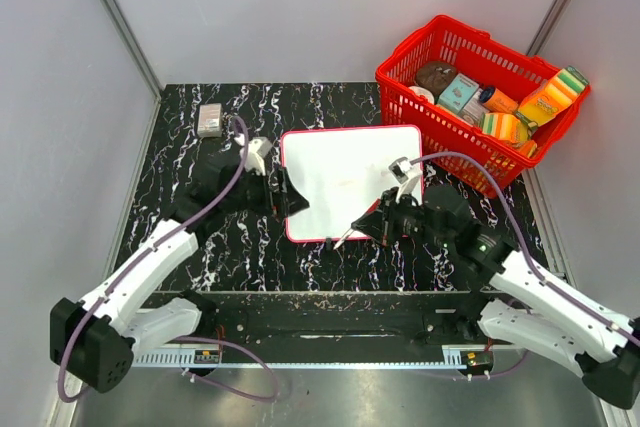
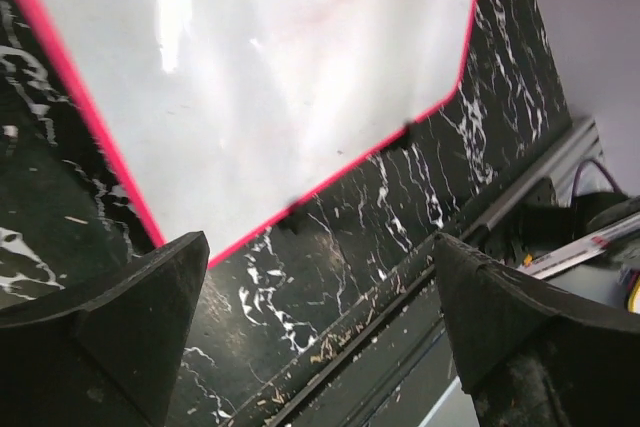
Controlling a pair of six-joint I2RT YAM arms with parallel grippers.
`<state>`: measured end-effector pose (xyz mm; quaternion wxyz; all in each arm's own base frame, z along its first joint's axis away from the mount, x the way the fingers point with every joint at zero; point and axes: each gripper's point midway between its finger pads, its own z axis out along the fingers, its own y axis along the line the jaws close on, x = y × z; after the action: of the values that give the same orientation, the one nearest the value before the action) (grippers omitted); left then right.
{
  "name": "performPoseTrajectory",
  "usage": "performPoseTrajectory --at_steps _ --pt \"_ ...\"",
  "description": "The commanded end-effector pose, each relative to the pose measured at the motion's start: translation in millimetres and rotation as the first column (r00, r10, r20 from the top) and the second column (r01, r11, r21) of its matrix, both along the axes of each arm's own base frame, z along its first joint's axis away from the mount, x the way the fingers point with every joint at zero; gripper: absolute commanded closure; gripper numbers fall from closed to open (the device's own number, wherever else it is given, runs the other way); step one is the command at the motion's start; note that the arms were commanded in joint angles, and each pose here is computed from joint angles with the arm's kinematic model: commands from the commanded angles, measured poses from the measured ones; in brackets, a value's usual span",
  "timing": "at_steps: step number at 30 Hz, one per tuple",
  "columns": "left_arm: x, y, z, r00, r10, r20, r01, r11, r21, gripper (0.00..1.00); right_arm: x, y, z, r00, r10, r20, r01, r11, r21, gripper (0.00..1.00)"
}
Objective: Write a sentence on the whiteboard
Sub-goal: Hold the whiteboard on the whiteboard stand.
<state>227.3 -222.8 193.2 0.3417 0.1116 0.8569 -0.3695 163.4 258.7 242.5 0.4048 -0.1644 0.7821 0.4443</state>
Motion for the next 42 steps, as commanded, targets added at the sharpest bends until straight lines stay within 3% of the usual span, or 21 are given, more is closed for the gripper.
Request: performPoseTrajectory --at_steps 1,6,18,24,32,38,42 --pt "23 11 16 0.999 0.025 0.038 -0.021 0.995 -0.101 0.01 21 6 24 0.996 -0.049 0.069 0.049 0.999 0.002 1.0" --pt "57 44 17 0.987 0.157 0.047 -0.148 0.977 -0.151 0.01 47 15 23 0.996 -0.053 0.067 0.054 0.998 -0.023 1.0" --pt "105 70 31 0.94 0.314 0.131 -0.281 0.934 -0.222 0.01 109 16 39 0.999 0.029 0.024 -0.033 0.981 0.189 1.0" --pt "115 66 44 0.935 0.298 0.195 -0.244 0.935 -0.257 0.01 129 4 47 1.0 -0.007 0.011 0.004 0.967 0.255 1.0" --pt "124 65 15 0.94 0.288 0.181 -0.233 0.933 -0.275 0.01 137 3 46 0.999 -0.035 0.025 0.029 0.973 0.23 1.0" --pt "125 60 3 0.942 0.222 0.253 -0.158 0.955 -0.252 0.01 136 1 45 0.999 -0.04 0.026 0.033 0.973 0.228 1.0" --pt "126 52 -8 0.944 0.206 0.258 -0.121 0.943 -0.31 0.01 135 2 46 0.999 -0.035 0.03 0.027 0.973 0.231 1.0"
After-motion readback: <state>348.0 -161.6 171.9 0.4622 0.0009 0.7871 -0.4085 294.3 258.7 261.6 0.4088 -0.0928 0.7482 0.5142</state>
